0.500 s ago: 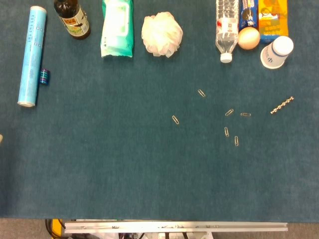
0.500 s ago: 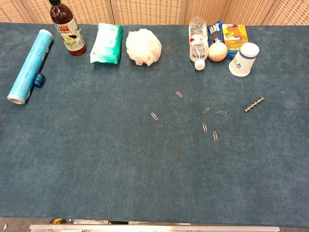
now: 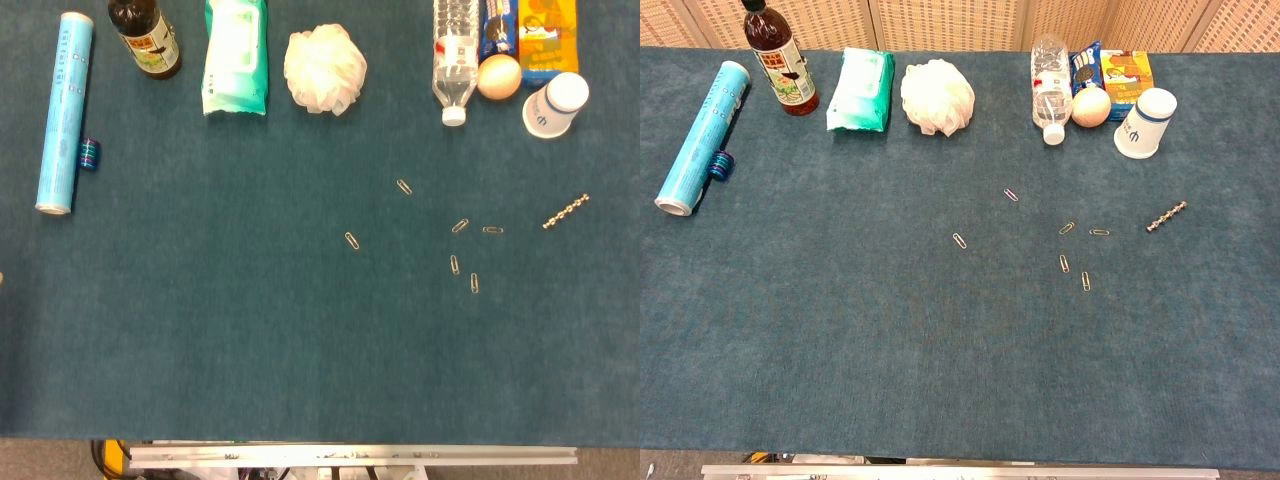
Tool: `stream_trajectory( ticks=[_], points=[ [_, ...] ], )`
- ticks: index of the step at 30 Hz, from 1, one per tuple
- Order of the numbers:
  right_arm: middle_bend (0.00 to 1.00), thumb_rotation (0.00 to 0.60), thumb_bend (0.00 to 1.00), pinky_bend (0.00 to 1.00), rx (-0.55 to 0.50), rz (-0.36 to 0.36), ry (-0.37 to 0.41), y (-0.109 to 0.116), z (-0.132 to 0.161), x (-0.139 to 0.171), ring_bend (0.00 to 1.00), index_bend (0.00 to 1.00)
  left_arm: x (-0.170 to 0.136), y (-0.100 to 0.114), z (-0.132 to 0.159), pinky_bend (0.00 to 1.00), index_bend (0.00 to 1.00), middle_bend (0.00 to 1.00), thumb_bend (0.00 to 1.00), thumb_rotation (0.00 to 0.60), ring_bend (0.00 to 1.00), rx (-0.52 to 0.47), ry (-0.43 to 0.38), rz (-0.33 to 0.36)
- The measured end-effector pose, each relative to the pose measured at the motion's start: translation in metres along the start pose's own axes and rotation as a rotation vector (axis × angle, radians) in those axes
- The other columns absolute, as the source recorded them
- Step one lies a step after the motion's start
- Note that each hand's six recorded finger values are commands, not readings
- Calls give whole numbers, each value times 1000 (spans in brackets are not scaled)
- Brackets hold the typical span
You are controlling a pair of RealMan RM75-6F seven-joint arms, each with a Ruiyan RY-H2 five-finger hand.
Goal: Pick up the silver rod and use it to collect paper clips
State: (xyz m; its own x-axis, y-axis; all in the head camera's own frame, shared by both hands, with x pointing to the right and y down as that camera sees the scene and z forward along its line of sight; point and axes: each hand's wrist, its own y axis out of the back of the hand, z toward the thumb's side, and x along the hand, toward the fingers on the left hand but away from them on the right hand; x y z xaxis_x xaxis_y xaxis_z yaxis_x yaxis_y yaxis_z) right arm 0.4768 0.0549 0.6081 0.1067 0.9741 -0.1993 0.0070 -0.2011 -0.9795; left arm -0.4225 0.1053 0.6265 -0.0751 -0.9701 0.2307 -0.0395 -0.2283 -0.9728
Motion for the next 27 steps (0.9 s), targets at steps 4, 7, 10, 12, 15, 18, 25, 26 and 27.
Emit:
stream_trajectory(
  ticks=[4,7,10,12,15,18,25,26,27],
  points=[
    [257,600,0,405,5,-3,20,1,4,-1,116,188,-1,0,1,432,316,404,0,600,339,0,-6,0],
    [258,600,0,405,31,1,37,1,6,-3,116,199,-2,1,1,432,316,404,0,600,339,-3,-6,6],
    [260,600,0,405,63,21,57,-1,9,-10,116,217,-3,1,-1,432,316,404,0,600,339,-1,0,3],
    [261,600,0,405,88,36,73,-3,11,-15,116,231,-4,1,-1,432,316,404,0,600,339,-2,2,4],
    [261,600,2,405,135,60,102,-7,15,-26,116,247,-5,3,-1,432,316,404,0,600,339,-5,5,11],
    [261,600,8,405,186,79,130,-11,19,-36,116,265,-5,2,-2,432,316,404,0,600,339,-5,7,8],
    [263,600,36,399,276,98,164,-21,27,-53,116,306,-4,-1,0,433,316,404,0,600,339,2,2,-8],
    [263,600,41,398,285,102,167,-23,27,-55,116,312,-4,-1,0,433,316,404,0,600,339,2,1,-8],
    [263,600,43,397,294,106,169,-25,28,-56,116,321,-4,-1,0,433,316,404,0,600,339,2,2,-8]
  ],
)
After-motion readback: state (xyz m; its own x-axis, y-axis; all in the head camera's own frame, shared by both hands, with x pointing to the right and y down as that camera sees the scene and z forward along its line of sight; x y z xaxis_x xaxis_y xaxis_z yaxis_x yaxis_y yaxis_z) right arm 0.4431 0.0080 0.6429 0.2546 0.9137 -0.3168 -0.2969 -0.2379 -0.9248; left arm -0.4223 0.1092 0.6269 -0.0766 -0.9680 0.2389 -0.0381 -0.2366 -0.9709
